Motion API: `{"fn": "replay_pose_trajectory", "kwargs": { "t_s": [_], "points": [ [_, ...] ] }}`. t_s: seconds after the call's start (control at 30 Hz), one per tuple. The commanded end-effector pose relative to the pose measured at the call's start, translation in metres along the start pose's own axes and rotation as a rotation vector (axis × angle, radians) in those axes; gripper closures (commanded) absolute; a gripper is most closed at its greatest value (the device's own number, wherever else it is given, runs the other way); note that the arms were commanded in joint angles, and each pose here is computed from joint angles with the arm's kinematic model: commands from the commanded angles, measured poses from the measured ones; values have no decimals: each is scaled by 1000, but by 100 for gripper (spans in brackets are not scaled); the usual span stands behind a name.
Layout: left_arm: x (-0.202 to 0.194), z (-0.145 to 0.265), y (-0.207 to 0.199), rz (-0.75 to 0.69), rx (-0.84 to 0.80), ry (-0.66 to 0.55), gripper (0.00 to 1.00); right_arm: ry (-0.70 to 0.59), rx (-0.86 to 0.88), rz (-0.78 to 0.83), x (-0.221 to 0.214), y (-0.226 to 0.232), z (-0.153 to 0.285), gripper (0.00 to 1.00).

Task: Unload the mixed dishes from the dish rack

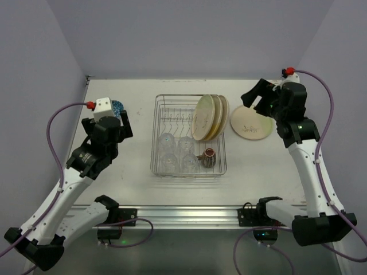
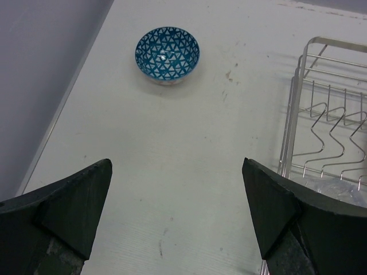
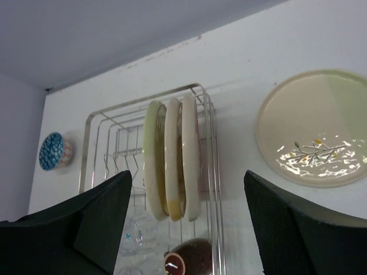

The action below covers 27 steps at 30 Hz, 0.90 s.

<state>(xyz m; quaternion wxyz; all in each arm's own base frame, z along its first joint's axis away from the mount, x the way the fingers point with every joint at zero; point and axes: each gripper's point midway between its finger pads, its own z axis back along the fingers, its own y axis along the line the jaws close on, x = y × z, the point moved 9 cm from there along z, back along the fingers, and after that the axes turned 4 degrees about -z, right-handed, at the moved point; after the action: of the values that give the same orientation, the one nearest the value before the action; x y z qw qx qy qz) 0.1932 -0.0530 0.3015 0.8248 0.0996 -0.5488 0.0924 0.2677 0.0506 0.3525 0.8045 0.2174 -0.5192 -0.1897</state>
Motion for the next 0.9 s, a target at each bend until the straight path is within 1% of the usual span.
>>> {"fn": "replay_pose_trajectory", "kwargs": {
  "t_s": [0.0,0.1,0.2,0.3,0.4,0.53,0.63,0.87],
  "points": [
    [-13,-4,-1,48,-27,-33,0,156,-68,155,-19,7,-9,21],
    [-18,-5,-1,27,-33,-20,0,175,-128,204,-19,13,-16,28],
    [-26,-8,-7,7,-89,4,0,251,-136,267,-29,23,-31,30],
    [-31,-10,-9,-5,-102,22,0,307,-169,318,-36,26,-45,31],
    [-31,-9,-9,-6,-106,24,0,325,-154,326,-41,28,-57,35],
    [-32,-9,-10,-9,-130,19,0,357,-152,341,-45,28,-73,37],
    [-33,-11,-12,-20,-138,28,0,389,-187,347,-50,24,-85,43],
    [-33,-10,-12,-20,-145,25,0,425,-196,341,-60,22,-107,51]
  ]
}}
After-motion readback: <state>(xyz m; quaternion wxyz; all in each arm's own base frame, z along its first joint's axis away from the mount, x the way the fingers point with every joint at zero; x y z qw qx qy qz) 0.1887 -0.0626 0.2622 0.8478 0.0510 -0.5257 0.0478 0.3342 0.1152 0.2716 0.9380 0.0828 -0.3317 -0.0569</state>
